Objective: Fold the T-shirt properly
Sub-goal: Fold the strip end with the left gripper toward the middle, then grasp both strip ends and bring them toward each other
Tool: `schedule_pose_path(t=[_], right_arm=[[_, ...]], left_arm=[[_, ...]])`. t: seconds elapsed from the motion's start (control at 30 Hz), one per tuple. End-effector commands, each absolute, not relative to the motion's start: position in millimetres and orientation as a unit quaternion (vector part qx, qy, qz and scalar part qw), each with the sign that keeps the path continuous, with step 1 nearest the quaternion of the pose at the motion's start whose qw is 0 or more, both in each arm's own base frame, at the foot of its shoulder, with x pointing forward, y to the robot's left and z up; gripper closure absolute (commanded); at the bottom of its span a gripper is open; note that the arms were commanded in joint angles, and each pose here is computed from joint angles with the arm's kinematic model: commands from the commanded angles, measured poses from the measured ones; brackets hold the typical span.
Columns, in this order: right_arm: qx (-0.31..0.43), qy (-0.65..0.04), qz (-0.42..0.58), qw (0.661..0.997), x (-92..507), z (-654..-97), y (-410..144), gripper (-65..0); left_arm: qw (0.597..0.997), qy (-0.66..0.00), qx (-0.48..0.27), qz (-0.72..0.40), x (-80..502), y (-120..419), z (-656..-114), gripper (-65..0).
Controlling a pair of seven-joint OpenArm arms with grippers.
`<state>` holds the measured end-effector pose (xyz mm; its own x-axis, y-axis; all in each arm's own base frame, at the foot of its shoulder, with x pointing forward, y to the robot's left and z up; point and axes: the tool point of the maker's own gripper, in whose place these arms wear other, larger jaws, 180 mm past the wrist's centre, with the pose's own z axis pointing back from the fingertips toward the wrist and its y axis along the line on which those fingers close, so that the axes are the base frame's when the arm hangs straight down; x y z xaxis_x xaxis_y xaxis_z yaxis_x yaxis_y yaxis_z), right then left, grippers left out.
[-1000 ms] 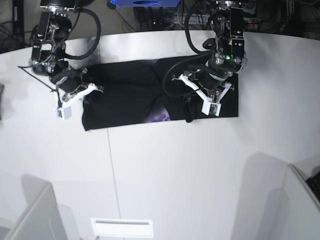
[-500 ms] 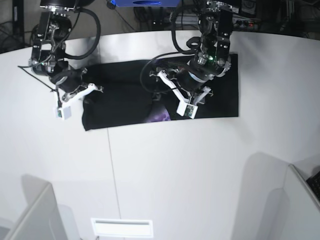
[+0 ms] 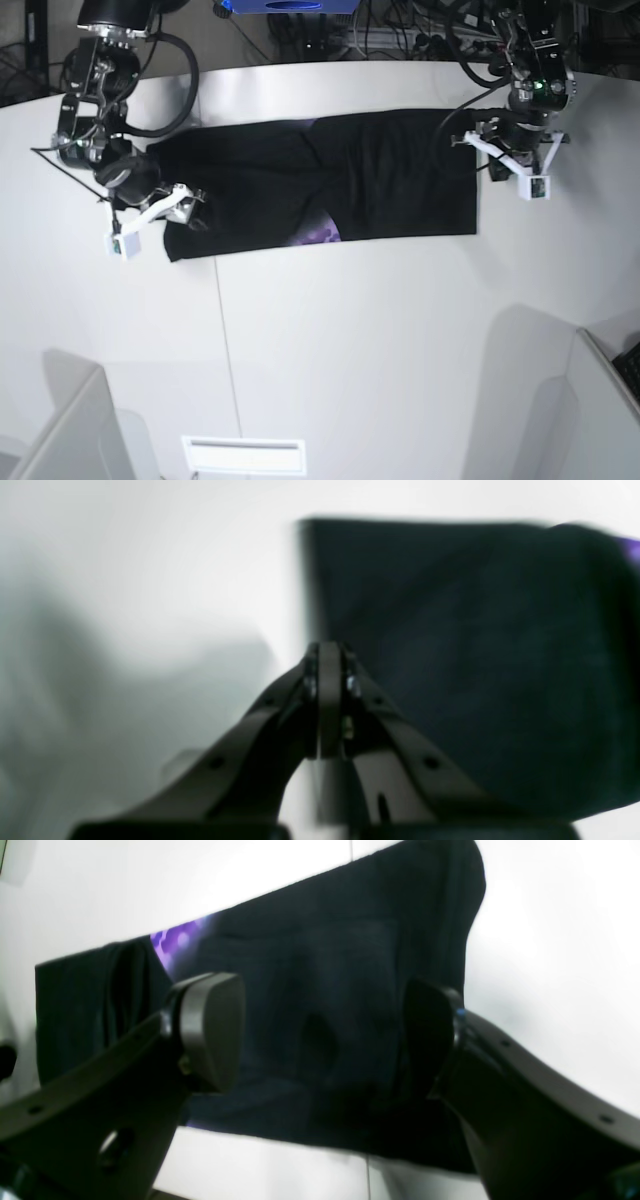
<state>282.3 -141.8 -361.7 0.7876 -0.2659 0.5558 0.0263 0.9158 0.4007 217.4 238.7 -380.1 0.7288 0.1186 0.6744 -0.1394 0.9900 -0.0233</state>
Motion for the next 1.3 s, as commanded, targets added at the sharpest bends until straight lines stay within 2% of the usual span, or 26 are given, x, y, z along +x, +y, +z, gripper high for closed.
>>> schedule_pose_path(t=[0.0,0.17,0.27,0.53,0.8,0.97,1.17,1.27], right_arm=[[0.189,-0.329,-0.077,0.922,292.4,-356.8,-146.0,-46.5],[0.184,-0.294,-0.094,0.933,296.8,-383.1,-159.2,-46.5],[0.176,-0.298,-0.106,0.932,300.1,-392.6,-167.9,-46.5],[0.167,-0.273,-0.11,0.941,289.1,-412.9,-177.8,-46.5],[0.186,-0.248,-0.061,0.949,272.2,-433.3,-167.8,-46.2],[0.201,-0.242,-0.042,0.948,263.6,-437.8,-155.6,-34.7],[0.203,-0.235,-0.046,0.95,262.5,-442.7,-154.2,-26.9],[0.205,-0.228,-0.054,0.95,264.2,-448.8,-155.2,-16.7]], left_arm=[[0.92,-0.383,0.028,0.074,222.2,251.3,-367.3,0.0],[0.92,-0.38,0.058,0.079,206.9,289.2,-364.3,0.0],[0.925,-0.371,0.056,0.066,200.5,295.0,-369.5,0.0],[0.931,-0.356,0.044,0.075,199.1,295.4,-385.3,0.0],[0.929,-0.359,0.036,0.085,210.1,295.1,-389.9,0.0],[0.926,-0.366,0.028,0.091,222.4,293.3,-390.7,0.0],[0.935,-0.348,-0.007,0.064,233.6,262.3,-409.9,0.0],[0.936,-0.345,-0.012,0.061,234.5,258.7,-412.3,0.0]])
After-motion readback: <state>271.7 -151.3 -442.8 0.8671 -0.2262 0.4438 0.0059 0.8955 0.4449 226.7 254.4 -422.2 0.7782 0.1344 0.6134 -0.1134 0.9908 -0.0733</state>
